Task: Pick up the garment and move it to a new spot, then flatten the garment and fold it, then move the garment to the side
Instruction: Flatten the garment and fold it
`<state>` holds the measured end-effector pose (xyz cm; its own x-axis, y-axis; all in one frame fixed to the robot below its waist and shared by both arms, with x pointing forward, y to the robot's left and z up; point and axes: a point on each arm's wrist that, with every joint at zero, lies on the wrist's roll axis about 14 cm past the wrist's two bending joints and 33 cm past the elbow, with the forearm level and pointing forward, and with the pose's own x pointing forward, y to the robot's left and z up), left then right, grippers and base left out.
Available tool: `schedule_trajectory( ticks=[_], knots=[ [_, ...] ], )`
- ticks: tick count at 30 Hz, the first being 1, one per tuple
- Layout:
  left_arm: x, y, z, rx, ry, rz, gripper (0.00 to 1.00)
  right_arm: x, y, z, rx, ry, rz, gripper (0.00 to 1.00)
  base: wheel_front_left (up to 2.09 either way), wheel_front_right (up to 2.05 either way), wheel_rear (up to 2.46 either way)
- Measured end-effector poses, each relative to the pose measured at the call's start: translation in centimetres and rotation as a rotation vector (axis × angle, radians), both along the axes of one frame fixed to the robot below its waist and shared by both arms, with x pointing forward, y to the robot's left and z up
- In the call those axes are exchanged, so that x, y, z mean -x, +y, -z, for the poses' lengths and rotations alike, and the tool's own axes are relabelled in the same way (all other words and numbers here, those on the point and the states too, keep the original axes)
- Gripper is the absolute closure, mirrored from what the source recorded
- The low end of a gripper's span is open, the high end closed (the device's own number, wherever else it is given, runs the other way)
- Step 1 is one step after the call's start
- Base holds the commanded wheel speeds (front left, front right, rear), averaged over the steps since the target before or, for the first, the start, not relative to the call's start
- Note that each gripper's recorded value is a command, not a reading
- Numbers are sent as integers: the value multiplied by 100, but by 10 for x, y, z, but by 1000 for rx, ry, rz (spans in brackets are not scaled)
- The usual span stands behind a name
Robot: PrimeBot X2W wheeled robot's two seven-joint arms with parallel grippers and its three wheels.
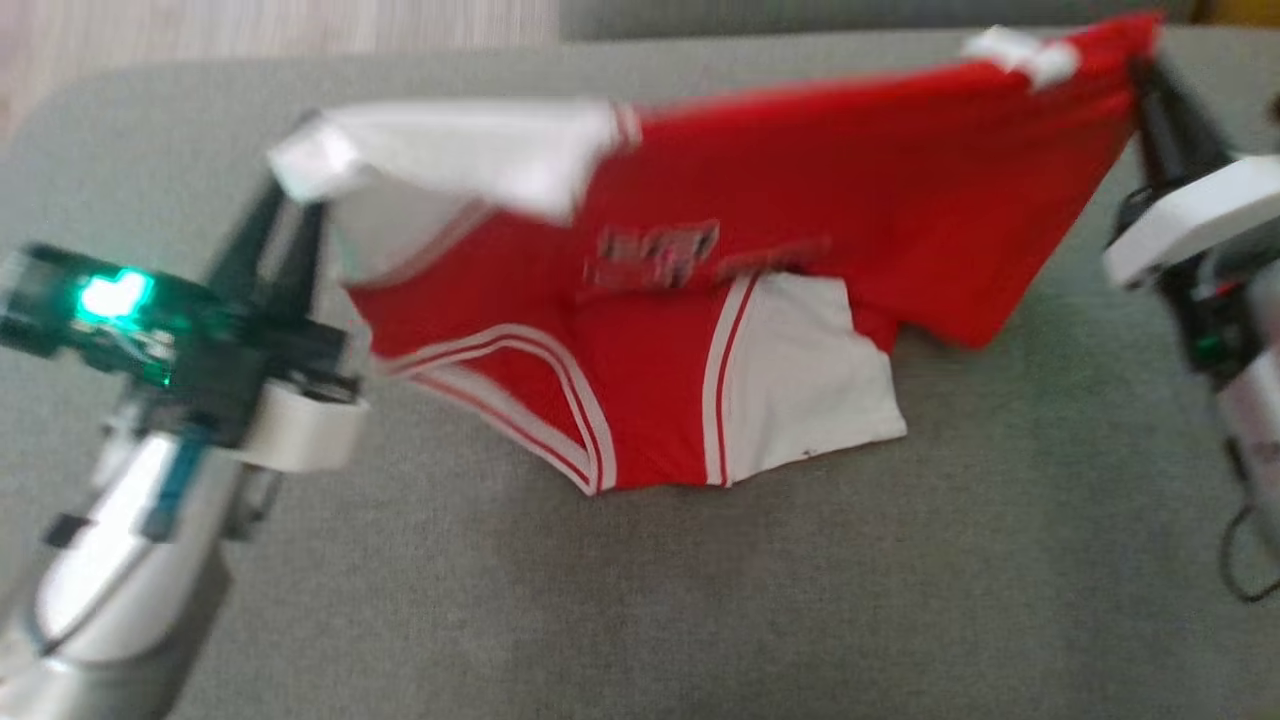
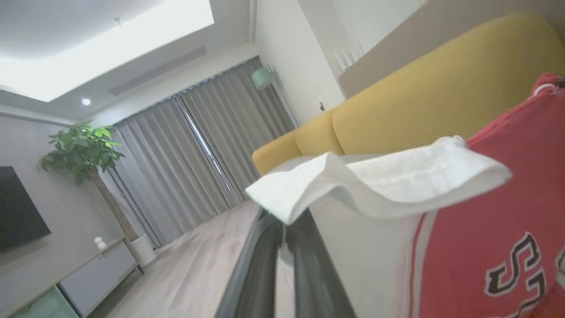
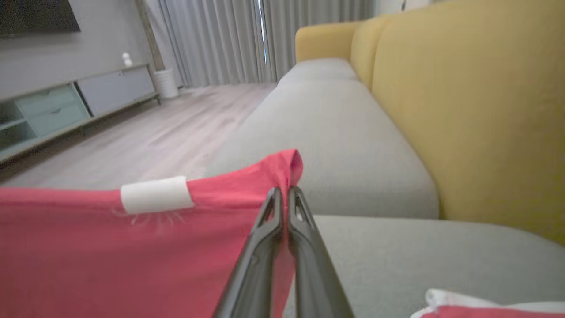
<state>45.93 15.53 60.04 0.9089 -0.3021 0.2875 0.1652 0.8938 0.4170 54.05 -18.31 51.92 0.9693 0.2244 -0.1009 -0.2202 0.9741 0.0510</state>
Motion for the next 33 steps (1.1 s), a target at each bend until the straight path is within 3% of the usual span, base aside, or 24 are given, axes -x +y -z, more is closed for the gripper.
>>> schedule_trajectory(
  ticks=[6,12,17,22,33],
  knots=[
    [22,3,-72,30,-172,51,100,21,-28,-88,-30,-217,5,100,0,0,0],
    [41,-1,-117,-2,-279,115,100,57,-50,-138,-31,-317,15,100,0,0,0],
    [27,-2,-159,1,-324,146,100,64,-54,-167,5,-350,17,100,0,0,0],
    [-23,6,-182,1,-287,136,100,33,-35,-181,9,-356,-11,100,0,0,0],
    [-147,7,-172,-61,-269,49,100,-79,-17,-184,5,-409,23,100,0,0,0]
  ],
)
